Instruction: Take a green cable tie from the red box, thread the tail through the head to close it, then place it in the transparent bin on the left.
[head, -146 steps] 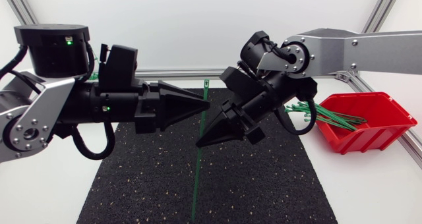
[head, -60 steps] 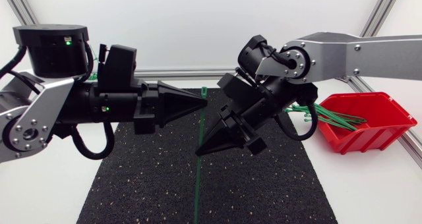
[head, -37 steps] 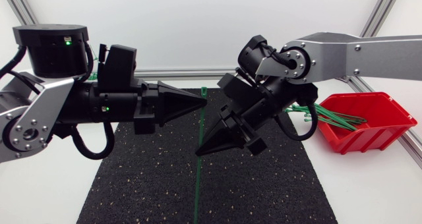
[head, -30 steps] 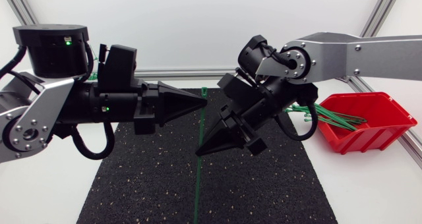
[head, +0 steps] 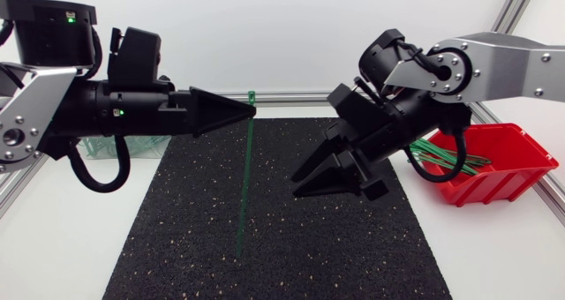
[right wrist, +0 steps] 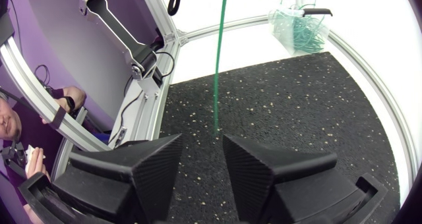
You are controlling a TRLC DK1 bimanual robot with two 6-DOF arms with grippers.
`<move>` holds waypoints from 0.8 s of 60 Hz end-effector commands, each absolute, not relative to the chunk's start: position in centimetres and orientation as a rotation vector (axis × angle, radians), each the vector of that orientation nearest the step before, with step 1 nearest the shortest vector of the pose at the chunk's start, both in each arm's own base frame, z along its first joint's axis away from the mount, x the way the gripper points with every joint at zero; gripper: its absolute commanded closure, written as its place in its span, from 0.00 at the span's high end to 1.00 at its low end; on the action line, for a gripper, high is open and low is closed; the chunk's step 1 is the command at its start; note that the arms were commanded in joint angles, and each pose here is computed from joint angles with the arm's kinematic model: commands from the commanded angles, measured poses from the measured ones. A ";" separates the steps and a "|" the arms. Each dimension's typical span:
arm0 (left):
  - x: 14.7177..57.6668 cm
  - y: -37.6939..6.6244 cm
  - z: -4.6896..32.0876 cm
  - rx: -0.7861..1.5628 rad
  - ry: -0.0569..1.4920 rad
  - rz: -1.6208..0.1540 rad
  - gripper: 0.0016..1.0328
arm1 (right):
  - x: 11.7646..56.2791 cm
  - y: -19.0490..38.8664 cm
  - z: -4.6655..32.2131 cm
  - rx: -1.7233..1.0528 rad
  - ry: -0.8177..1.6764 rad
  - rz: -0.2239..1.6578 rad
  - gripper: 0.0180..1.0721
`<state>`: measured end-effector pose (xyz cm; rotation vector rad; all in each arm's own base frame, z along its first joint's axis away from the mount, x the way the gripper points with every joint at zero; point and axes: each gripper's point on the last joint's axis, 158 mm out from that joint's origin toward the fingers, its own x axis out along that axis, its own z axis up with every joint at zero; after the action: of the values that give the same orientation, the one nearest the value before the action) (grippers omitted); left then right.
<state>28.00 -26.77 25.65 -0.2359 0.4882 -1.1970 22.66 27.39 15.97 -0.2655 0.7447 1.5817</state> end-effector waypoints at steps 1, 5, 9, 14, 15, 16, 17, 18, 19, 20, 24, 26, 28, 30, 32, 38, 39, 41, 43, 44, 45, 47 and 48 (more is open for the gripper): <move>28.8 -25.9 27.1 -0.264 0.484 -1.185 0.03 | 22.9 26.2 15.6 -0.321 0.720 1.543 0.66; 29.7 -24.9 27.4 -0.278 0.487 -1.161 0.03 | 23.4 25.4 14.9 -0.381 0.736 1.487 0.77; 30.2 -24.2 27.3 -0.294 0.503 -1.151 0.03 | 23.8 25.0 14.4 -0.435 0.733 1.446 0.85; 30.7 -24.0 26.8 -0.314 0.536 -1.150 0.03 | 24.7 24.9 13.7 -0.528 0.679 1.391 0.88; 30.7 -23.9 26.7 -0.316 0.540 -1.149 0.03 | 25.0 24.9 13.7 -0.557 0.655 1.372 0.88; 30.9 -23.9 26.5 -0.324 0.552 -1.150 0.03 | 25.4 25.0 13.5 -0.585 0.633 1.356 0.88; 31.0 -23.7 26.4 -0.329 0.557 -1.151 0.03 | 25.6 25.1 13.4 -0.602 0.617 1.347 0.88; 31.1 -23.7 26.3 -0.334 0.564 -1.152 0.03 | 25.8 25.2 13.3 -0.617 0.607 1.338 0.88; 31.2 -23.7 26.1 -0.340 0.575 -1.149 0.03 | 26.1 25.2 13.3 -0.630 0.595 1.326 0.88; 31.4 -23.6 25.9 -0.346 0.587 -1.145 0.03 | 26.2 25.2 13.2 -0.648 0.584 1.316 0.88; 31.6 -23.6 25.2 -0.380 0.636 -1.154 0.03 | 26.9 25.5 13.1 -0.732 0.521 1.263 0.88; 31.6 -23.5 25.2 -0.411 0.658 -1.163 0.03 | 27.1 25.8 13.2 -0.782 0.479 1.234 0.88; 31.8 -23.3 25.0 -0.451 0.686 -1.164 0.03 | 27.3 26.0 13.1 -0.826 0.451 1.208 0.88; 32.1 -23.3 24.7 -0.487 0.716 -1.159 0.03 | 27.4 26.1 12.8 -0.879 0.430 1.186 0.88; 32.2 -23.3 24.7 -0.511 0.733 -1.156 0.03 | 27.6 26.3 12.9 -0.917 0.405 1.166 0.88; 32.7 -23.0 24.7 -0.565 0.768 -1.130 0.03 | 28.2 26.8 13.2 -0.983 0.351 1.133 0.88; 32.9 -22.9 24.6 -0.571 0.775 -1.124 0.03 | 28.4 26.8 13.2 -1.001 0.337 1.122 0.88; 33.0 -22.9 24.5 -0.580 0.787 -1.119 0.03 | 28.7 27.2 13.5 -1.025 0.301 1.103 0.88; 33.2 -22.9 24.3 -0.586 0.800 -1.114 0.03 | 28.9 27.3 13.7 -1.050 0.274 1.087 0.88; 33.3 -22.8 24.1 -0.591 0.805 -1.109 0.03 | 29.0 27.5 13.8 -1.064 0.259 1.080 0.88; 33.5 -22.6 24.0 -0.596 0.809 -1.103 0.03 | 29.1 27.6 13.8 -1.080 0.248 1.069 0.88; 33.8 -22.5 23.7 -0.605 0.823 -1.094 0.03 | 29.2 28.0 14.0 -1.120 0.212 1.053 0.88; 33.8 -22.5 23.6 -0.613 0.831 -1.089 0.03 | 29.3 28.1 14.0 -1.136 0.196 1.042 0.88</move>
<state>32.91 -22.77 23.57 -0.5643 0.7959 -1.1105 29.93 27.66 14.64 -1.0452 0.2545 1.0417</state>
